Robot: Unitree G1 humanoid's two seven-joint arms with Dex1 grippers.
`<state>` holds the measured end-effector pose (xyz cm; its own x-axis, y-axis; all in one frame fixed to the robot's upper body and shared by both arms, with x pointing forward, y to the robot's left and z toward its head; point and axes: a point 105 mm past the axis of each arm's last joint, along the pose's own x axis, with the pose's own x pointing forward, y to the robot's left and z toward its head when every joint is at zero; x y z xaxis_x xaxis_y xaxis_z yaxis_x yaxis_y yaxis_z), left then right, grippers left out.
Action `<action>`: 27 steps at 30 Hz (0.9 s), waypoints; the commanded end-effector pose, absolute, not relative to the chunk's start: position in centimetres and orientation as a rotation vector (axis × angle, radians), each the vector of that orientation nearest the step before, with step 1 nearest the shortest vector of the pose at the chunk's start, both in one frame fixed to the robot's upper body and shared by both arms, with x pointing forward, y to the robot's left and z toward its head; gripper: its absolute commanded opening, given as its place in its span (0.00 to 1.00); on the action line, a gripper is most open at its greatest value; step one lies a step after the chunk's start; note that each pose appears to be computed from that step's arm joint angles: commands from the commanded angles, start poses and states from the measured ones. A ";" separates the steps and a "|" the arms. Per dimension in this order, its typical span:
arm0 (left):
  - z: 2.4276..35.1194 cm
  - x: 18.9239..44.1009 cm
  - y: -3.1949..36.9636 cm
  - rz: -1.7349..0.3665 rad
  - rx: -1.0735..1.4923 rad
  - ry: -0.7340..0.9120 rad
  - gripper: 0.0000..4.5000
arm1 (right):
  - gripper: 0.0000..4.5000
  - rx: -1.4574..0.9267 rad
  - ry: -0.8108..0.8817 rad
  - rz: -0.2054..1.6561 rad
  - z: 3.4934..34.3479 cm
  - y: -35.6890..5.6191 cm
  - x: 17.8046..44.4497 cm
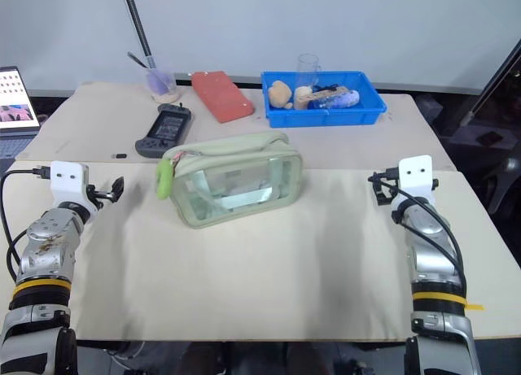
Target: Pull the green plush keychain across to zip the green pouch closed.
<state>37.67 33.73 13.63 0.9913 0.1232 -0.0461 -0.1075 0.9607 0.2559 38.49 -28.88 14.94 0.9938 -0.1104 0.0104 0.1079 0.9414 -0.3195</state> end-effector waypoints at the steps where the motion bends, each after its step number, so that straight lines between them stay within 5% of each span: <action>1: 15.8 37.6 34.3 0.135 0.253 -0.012 1.00 | 0.99 -0.346 -0.073 -0.129 17.4 -29.4 38.5; 6: 16.6 37.3 34.2 0.099 0.250 -0.029 1.00 | 0.99 -0.351 -0.077 -0.126 17.7 -29.4 38.6; 9: 20.3 37.0 33.9 0.032 0.229 -0.116 1.00 | 0.99 -0.374 -0.099 -0.095 19.0 -29.4 38.8; 18: 32.8 34.9 22.7 -0.548 0.489 -0.251 1.00 | 0.99 -0.403 -0.238 0.526 27.5 -21.8 37.1; 23: 33.6 32.4 13.8 -0.902 0.618 -0.223 1.00 | 0.99 -0.392 -0.233 0.879 29.8 -16.1 33.1; 27: 30.3 31.4 10.0 -1.023 0.804 -0.164 1.00 | 0.99 -0.407 -0.229 1.014 30.4 -13.1 30.4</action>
<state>31.89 10.78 30.77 0.5421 -0.8164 -0.1991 0.7155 0.3242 0.6188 31.89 -14.03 29.26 0.5566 0.8308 -0.0060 -0.7626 0.5080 -0.4006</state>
